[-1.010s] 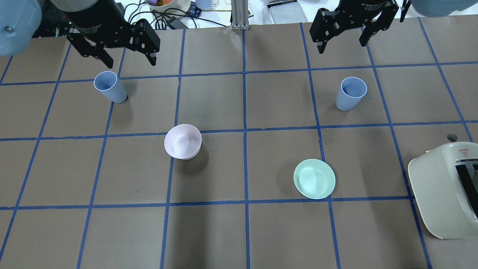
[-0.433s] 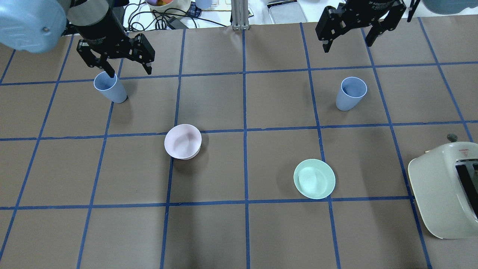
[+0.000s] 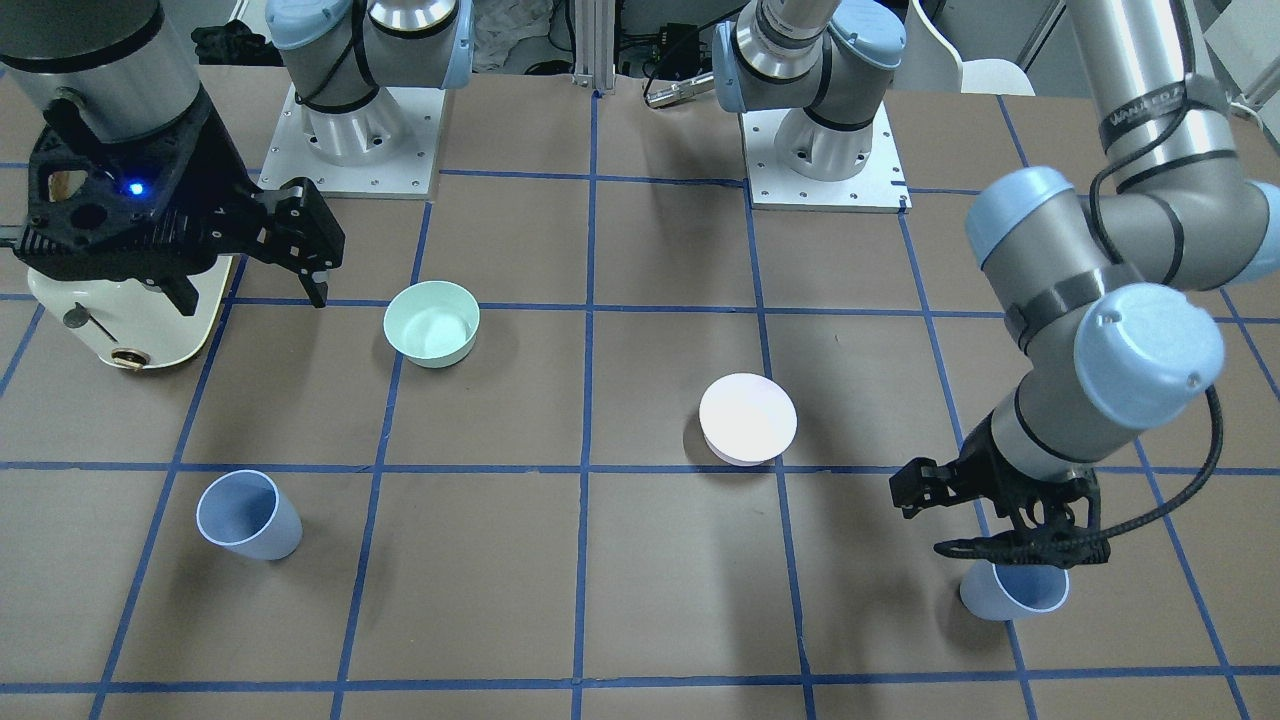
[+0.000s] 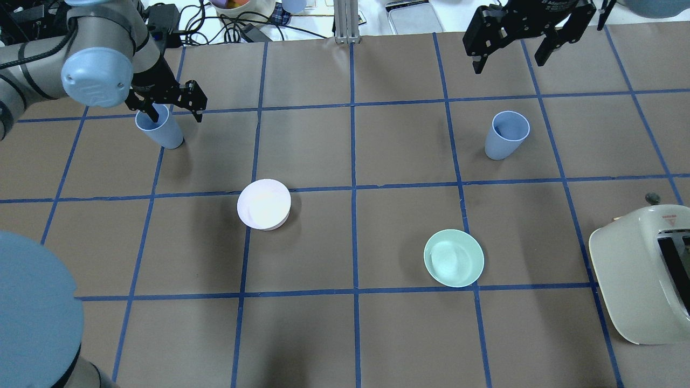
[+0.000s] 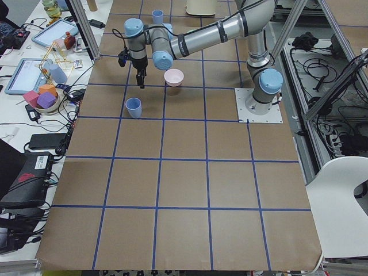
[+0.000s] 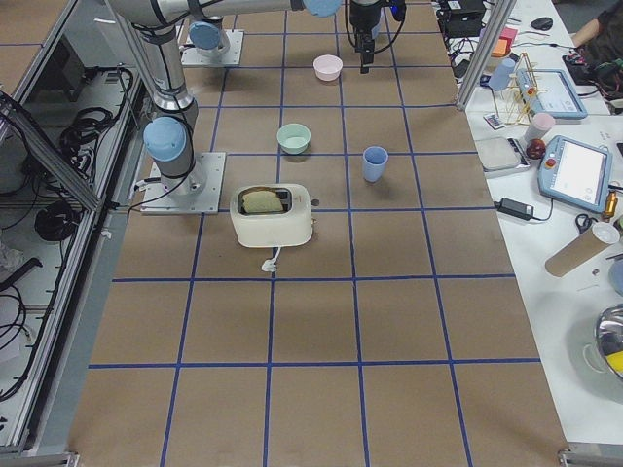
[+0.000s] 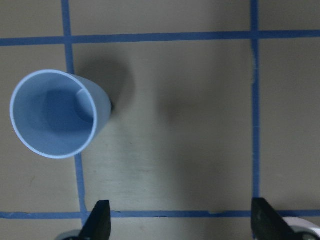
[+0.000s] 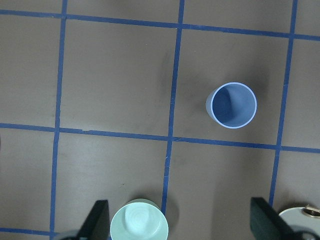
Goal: Stack blue cups with both arms
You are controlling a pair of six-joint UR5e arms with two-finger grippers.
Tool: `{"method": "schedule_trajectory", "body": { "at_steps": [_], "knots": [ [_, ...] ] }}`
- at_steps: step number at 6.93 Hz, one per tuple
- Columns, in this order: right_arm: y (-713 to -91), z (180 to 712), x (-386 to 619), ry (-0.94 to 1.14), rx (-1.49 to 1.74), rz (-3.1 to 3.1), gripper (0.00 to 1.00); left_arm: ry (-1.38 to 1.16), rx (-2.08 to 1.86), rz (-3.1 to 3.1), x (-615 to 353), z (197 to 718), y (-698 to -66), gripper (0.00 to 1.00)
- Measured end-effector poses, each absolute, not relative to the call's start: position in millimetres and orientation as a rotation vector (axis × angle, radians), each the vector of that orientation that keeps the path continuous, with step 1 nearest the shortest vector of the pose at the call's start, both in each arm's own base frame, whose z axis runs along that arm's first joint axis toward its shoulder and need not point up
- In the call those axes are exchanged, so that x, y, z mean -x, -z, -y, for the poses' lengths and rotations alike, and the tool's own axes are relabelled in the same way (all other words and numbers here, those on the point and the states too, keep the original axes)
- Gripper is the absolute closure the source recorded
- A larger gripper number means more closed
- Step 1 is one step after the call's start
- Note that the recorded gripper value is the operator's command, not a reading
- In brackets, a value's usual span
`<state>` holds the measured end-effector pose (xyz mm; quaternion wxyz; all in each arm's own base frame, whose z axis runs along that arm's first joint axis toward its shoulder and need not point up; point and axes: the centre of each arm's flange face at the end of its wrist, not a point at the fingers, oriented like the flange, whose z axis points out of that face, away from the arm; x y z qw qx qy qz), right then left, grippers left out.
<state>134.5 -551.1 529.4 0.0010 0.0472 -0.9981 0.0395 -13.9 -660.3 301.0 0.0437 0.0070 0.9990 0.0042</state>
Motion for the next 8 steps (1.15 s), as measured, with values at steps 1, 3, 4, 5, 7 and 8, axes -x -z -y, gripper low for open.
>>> {"method": "schedule_trajectory", "body": {
  "at_steps": [1, 3, 4, 5, 7, 8],
  "knots": [
    [-530.9, 550.1, -134.3, -0.128, -0.147, 3.133, 0.00, -0.024, -0.020, -3.026, 3.4, 668.7, -281.5, 0.17],
    [-531.3, 549.4, -134.5, -0.129, -0.147, 3.133, 0.00, 0.032, -0.055, -3.004, -3.7, 683.4, -260.5, 0.66],
    [-531.5, 549.3, -134.5, -0.130, -0.147, 3.132, 0.00, 0.046, -0.077, -2.999, -4.7, 686.5, -254.6, 0.95],
    [-531.5, 549.4, -134.5, -0.131, -0.147, 3.132, 0.00, 0.056, -0.085, -2.997, -5.1, 688.0, -252.4, 1.00],
    [-531.5, 549.4, -134.5, -0.132, -0.147, 3.132, 0.00, 0.087, -0.100, -2.993, -0.7, 686.9, -264.1, 1.00],
    [-531.6, 549.4, -134.6, -0.132, -0.147, 3.132, 0.00, 0.116, -0.130, -3.000, 18.9, 683.6, -279.8, 1.00]
  ]
}}
